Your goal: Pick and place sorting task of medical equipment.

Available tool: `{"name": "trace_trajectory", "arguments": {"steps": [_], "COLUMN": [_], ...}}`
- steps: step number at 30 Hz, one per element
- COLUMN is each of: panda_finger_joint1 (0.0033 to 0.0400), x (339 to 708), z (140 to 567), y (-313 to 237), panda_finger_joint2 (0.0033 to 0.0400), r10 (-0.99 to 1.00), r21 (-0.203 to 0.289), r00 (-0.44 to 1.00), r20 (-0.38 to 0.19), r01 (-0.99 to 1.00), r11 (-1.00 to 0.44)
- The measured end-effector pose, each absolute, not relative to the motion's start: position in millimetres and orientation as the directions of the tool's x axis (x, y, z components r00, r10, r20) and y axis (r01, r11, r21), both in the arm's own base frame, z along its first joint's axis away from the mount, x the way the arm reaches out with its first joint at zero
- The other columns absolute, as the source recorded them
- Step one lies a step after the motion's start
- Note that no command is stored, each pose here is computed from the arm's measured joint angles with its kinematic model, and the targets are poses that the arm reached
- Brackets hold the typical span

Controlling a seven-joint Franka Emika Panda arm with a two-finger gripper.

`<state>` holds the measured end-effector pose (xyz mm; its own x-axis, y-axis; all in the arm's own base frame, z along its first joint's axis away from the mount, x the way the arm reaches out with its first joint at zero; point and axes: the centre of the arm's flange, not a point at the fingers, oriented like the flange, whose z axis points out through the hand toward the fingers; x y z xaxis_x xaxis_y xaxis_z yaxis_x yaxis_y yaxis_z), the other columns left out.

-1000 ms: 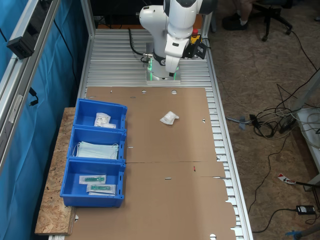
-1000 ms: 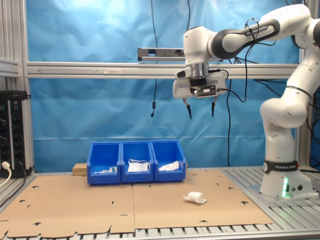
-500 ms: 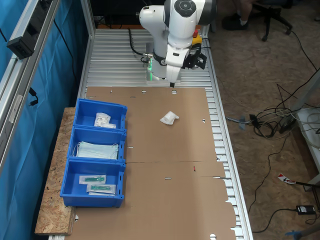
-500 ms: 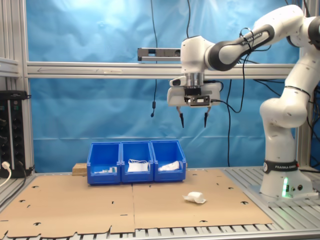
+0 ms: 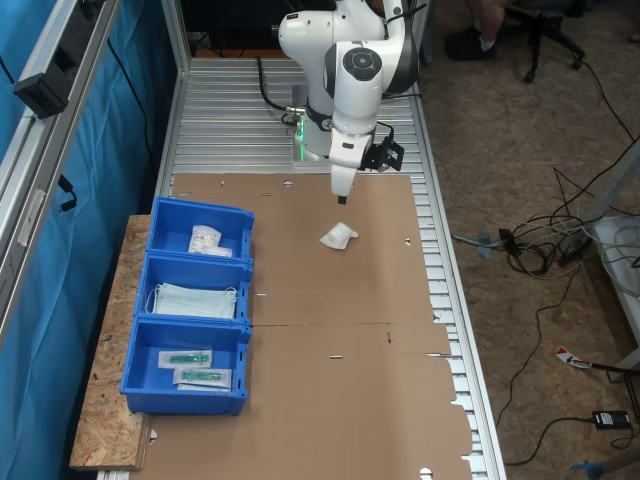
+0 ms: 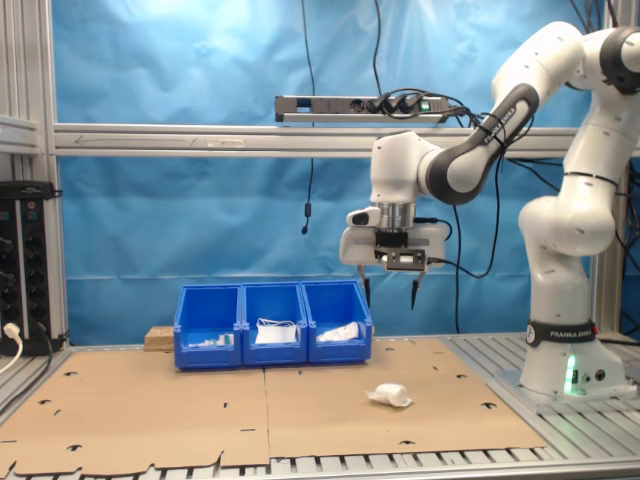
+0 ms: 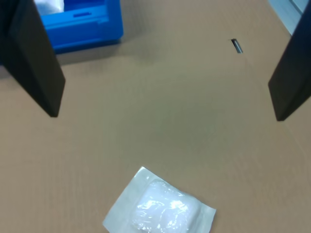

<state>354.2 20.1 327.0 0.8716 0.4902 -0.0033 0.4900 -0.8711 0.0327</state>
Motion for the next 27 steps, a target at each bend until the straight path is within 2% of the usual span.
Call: {"name": "trace_trajectory", "arguments": {"steps": [8,22,27], "panda_finger_joint1": [0.04,0.04,0.04], "x": [349,357,356], "z": [286,229,214], "y": [20,22,24], "panda_finger_joint2": [0.04,0.04,0.04], "r10": [0.492,0.495,0.499], "r21": [0.022,0.024,0.019], "r00": [0.871,0.868,0.866], "r20": [-0.01,0.034,0.032], "r01": [0.492,0.495,0.499], "r11": [-0.87,-0.869,-0.866]}}
